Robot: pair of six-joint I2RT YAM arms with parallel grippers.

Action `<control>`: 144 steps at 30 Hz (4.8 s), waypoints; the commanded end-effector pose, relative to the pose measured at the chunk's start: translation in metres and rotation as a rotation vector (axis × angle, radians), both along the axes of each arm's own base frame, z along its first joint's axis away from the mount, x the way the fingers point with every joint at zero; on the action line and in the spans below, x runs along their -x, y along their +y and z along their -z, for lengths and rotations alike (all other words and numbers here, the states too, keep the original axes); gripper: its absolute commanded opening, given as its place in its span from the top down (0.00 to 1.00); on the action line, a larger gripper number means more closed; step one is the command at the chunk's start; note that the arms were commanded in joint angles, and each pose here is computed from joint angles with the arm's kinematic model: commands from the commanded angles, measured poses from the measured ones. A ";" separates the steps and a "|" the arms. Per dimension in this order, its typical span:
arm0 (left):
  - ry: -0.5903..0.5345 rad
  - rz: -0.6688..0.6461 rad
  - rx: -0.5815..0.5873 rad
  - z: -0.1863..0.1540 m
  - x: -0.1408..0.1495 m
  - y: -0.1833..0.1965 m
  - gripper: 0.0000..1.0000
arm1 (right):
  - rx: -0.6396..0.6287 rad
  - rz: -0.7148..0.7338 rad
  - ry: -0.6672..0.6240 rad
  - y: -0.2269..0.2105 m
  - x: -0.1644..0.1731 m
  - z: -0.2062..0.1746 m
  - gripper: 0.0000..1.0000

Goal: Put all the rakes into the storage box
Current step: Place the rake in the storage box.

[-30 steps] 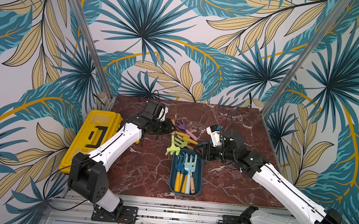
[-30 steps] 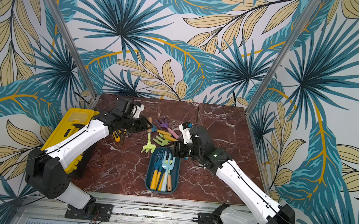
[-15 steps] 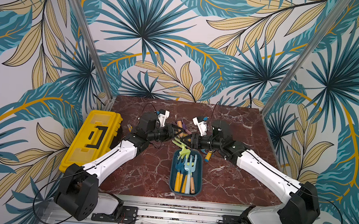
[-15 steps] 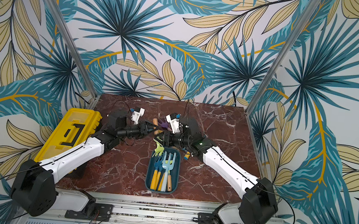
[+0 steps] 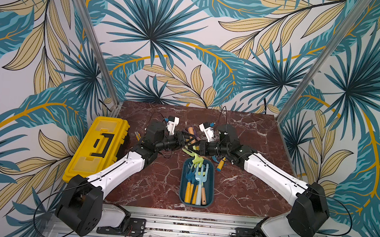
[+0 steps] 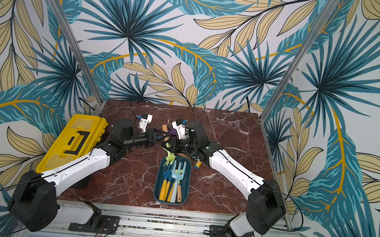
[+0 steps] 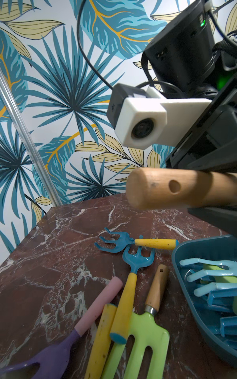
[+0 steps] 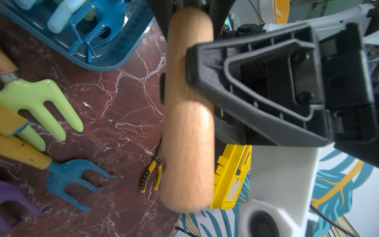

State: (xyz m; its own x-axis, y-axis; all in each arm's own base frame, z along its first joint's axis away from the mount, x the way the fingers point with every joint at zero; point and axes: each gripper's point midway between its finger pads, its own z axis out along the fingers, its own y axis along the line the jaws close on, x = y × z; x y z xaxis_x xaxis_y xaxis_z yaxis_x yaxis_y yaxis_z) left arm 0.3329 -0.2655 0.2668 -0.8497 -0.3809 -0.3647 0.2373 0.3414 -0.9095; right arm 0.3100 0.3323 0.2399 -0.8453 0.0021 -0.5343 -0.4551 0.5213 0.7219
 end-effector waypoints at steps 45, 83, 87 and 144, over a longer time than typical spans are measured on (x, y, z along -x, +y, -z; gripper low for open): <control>-1.588 0.158 -0.947 0.020 0.122 -0.043 0.07 | -0.122 -0.052 1.086 -0.073 0.151 -0.021 1.00; -1.507 0.316 -0.775 0.020 0.136 -0.078 1.00 | -0.099 -0.032 1.004 -0.071 0.135 -0.020 0.71; -1.402 0.294 -0.767 0.020 0.137 -0.067 1.00 | -0.072 0.059 0.901 -0.090 0.118 -0.019 0.40; 0.467 0.295 -1.013 0.170 0.180 -0.020 0.82 | 0.524 0.542 0.282 -0.228 0.050 0.092 0.00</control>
State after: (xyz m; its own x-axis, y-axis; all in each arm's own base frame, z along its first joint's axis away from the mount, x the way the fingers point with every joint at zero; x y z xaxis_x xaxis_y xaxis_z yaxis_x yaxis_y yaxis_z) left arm 0.1435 -0.2788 0.0831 -0.9905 0.1372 0.0082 0.1308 0.9594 -0.2498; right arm 0.2590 0.1117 0.1567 -0.9045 0.2660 -0.3333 0.1138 0.9038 0.4125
